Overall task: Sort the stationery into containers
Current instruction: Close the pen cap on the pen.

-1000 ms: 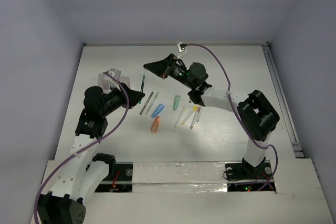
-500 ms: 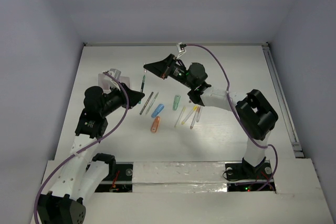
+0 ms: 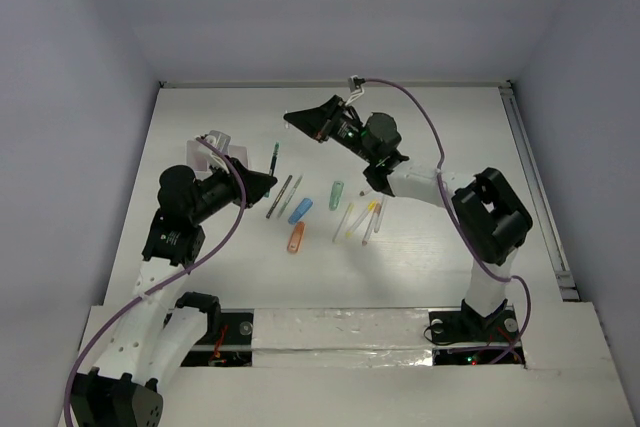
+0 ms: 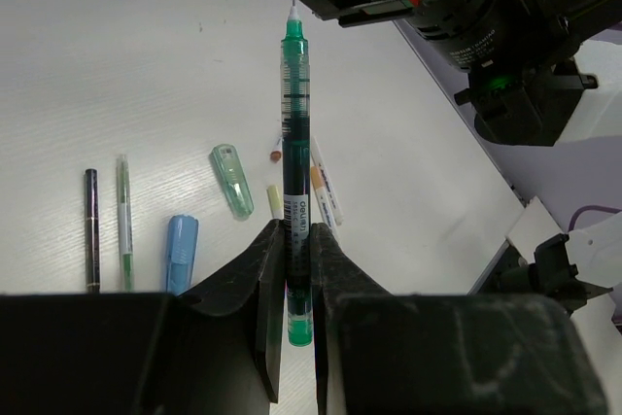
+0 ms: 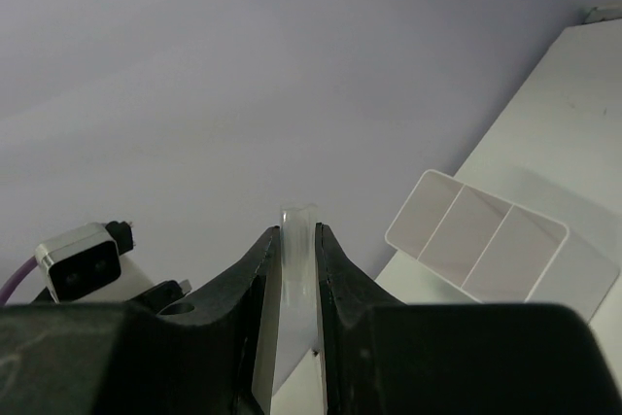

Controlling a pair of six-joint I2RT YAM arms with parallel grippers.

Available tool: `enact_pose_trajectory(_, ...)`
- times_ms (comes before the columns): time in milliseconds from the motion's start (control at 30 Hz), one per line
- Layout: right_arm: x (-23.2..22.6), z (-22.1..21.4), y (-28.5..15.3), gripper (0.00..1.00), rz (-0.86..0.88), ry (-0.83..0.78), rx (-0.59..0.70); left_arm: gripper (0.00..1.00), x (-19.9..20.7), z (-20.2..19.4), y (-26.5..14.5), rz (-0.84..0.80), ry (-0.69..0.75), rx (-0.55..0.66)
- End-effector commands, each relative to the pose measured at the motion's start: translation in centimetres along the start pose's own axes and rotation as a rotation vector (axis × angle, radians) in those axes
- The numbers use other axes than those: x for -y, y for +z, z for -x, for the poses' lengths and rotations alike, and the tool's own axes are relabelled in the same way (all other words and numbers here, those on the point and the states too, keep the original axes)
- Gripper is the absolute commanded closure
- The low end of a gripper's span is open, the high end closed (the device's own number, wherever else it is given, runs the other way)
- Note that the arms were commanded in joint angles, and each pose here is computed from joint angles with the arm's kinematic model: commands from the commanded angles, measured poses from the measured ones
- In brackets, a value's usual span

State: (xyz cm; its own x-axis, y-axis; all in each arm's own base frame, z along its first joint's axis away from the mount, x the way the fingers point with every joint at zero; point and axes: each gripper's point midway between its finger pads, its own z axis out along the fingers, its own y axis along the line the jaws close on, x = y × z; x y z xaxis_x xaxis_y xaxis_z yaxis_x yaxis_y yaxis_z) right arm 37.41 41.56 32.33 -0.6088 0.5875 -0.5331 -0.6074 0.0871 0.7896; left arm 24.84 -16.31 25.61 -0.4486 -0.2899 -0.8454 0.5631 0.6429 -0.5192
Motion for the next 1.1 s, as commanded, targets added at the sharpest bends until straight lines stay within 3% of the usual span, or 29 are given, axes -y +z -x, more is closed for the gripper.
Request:
enact_pose_trajectory(0,-1.9,1.4,-0.2,1.00,0.050,-0.018,0.035,1.00,1.3,1.5,-0.1,-0.055,0.051,0.046)
enact_pose_trajectory(700,-4.9,-1.4,0.6,1.00,0.140,-0.011,-0.032,1.00,0.7,1.2,0.3,-0.033,0.034,0.030)
enact_pose_trajectory(1067,-5.9,-0.4,0.1,1.00,0.143,-0.056,0.000,1.00,0.5,1.0,0.3,-0.026,0.033,0.026)
